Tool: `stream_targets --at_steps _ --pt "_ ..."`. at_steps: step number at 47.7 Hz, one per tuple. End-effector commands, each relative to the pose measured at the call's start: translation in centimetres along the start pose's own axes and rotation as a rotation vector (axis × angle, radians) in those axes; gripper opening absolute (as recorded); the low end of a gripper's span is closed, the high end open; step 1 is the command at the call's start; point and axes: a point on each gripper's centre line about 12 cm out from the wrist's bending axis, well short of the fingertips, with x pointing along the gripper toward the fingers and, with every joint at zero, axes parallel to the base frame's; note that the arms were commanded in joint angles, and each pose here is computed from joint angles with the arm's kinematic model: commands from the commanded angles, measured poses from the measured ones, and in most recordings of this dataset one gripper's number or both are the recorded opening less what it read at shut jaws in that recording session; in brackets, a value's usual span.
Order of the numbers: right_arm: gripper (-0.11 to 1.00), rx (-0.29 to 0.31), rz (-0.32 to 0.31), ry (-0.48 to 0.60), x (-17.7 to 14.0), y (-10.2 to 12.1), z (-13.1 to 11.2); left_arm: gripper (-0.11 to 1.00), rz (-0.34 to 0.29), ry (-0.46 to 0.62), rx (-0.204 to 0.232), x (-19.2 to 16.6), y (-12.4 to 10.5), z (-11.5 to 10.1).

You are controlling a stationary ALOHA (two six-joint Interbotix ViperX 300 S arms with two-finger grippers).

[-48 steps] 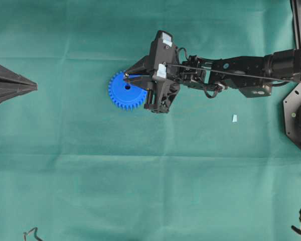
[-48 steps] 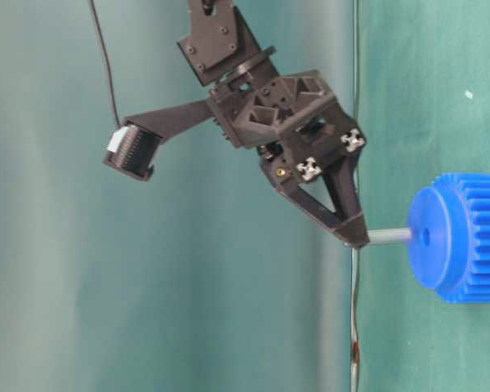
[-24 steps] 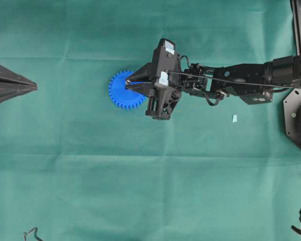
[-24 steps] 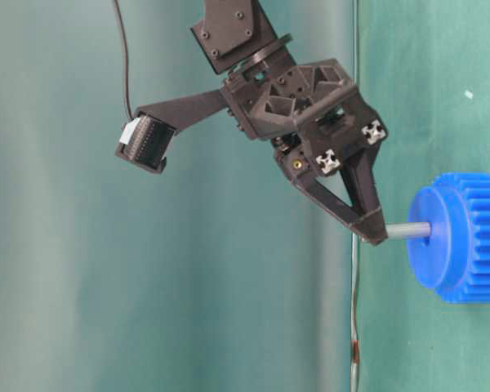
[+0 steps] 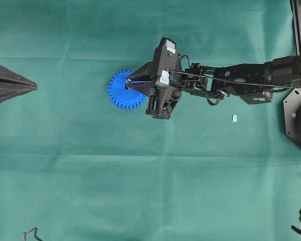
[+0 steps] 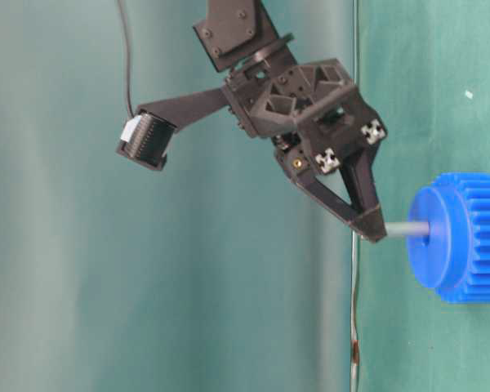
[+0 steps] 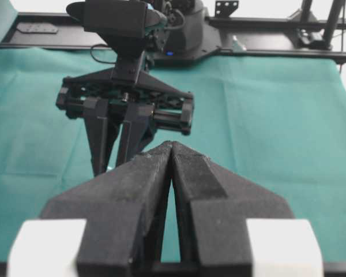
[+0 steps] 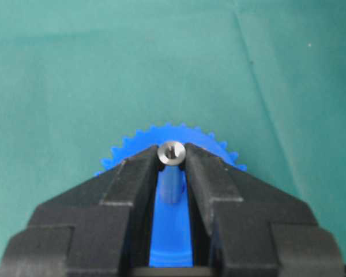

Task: Insert the shaft into the center hole of the gear.
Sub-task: 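Lower the shaft into the gear's center hole with the right gripper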

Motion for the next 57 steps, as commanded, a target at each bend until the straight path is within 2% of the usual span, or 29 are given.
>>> stream_targets --at_steps 1,11,32,57 --pt "0.16 0.001 0.014 -0.058 -1.2 0.4 2.0 0.00 0.001 -0.032 0.003 0.2 0.0 1.2" --pt "0.16 0.001 0.016 -0.068 -1.3 0.5 2.2 0.00 0.000 -0.035 0.002 0.2 0.0 1.2" --pt "0.16 -0.006 0.008 -0.091 0.4 0.4 1.2 0.00 0.000 -0.037 0.002 0.2 0.0 1.2" --pt "0.16 -0.003 -0.004 -0.060 1.6 0.0 -0.6 0.00 0.001 -0.035 0.000 0.2 0.0 1.2"
